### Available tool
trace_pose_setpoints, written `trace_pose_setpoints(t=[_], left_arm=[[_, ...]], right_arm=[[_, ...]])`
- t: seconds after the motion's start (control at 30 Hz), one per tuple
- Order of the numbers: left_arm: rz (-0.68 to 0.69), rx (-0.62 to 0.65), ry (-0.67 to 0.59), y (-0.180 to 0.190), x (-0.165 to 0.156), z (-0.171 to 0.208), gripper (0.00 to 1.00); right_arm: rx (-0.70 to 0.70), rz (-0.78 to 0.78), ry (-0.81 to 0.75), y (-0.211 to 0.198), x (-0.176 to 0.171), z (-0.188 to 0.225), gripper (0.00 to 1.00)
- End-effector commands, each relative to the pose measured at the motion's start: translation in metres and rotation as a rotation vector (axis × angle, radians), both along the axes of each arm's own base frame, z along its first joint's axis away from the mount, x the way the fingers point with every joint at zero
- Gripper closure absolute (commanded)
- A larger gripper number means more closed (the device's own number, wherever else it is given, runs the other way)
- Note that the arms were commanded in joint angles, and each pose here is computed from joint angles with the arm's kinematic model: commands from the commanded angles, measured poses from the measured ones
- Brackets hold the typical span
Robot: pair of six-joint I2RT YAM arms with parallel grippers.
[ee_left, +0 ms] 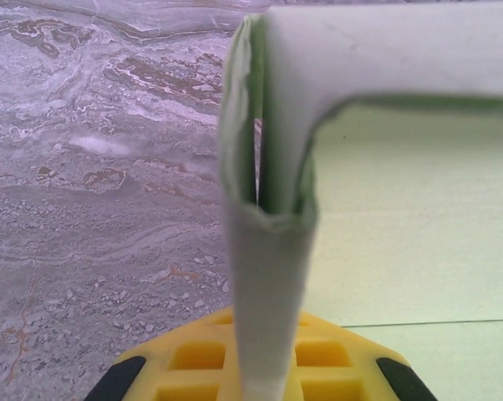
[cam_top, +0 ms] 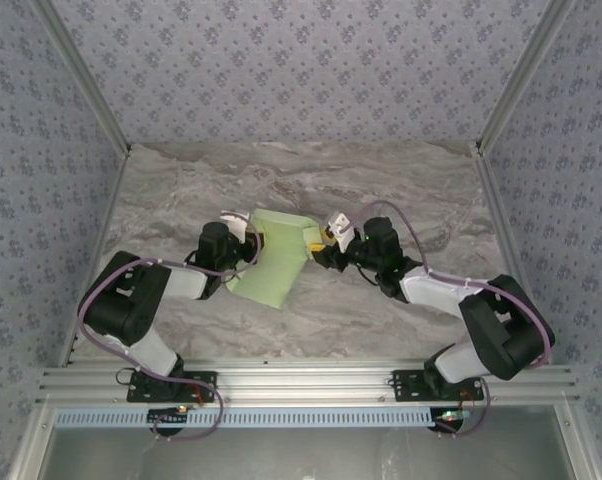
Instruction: Fold the paper box
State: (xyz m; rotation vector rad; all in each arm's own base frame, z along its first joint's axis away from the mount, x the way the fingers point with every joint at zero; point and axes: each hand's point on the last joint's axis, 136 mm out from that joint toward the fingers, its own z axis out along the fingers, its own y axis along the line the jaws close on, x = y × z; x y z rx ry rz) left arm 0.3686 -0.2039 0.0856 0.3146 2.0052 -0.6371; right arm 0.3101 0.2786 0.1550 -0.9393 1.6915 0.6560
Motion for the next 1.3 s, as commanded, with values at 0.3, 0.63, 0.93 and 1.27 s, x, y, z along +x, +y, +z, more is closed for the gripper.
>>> trace_pose_setpoints(t=[0.3, 0.63, 0.93, 1.27], left_arm=[[0.106, -0.02, -0.021, 0.001, 0.012, 0.015, 1.0], [0.153, -0.007, 0.008, 0.006, 0.016, 0.006, 1.0], [0.171, 0.004, 0.02, 0.002, 0.02, -0.006, 1.0], [0.218, 0.002, 0.029, -0.001, 0.021, 0.0, 1.0]], right_arm=[[0.041, -0.083, -0.011, 0.019, 0.017, 0.011, 0.57], [0.017, 0.034, -0.01, 0.025, 0.003, 0.009, 0.55], [0.048, -0.027, 0.011, 0.021, 0.02, 0.018, 0.57], [0.022, -0.138, 0.004, 0.044, 0.033, 0.006, 0.68]])
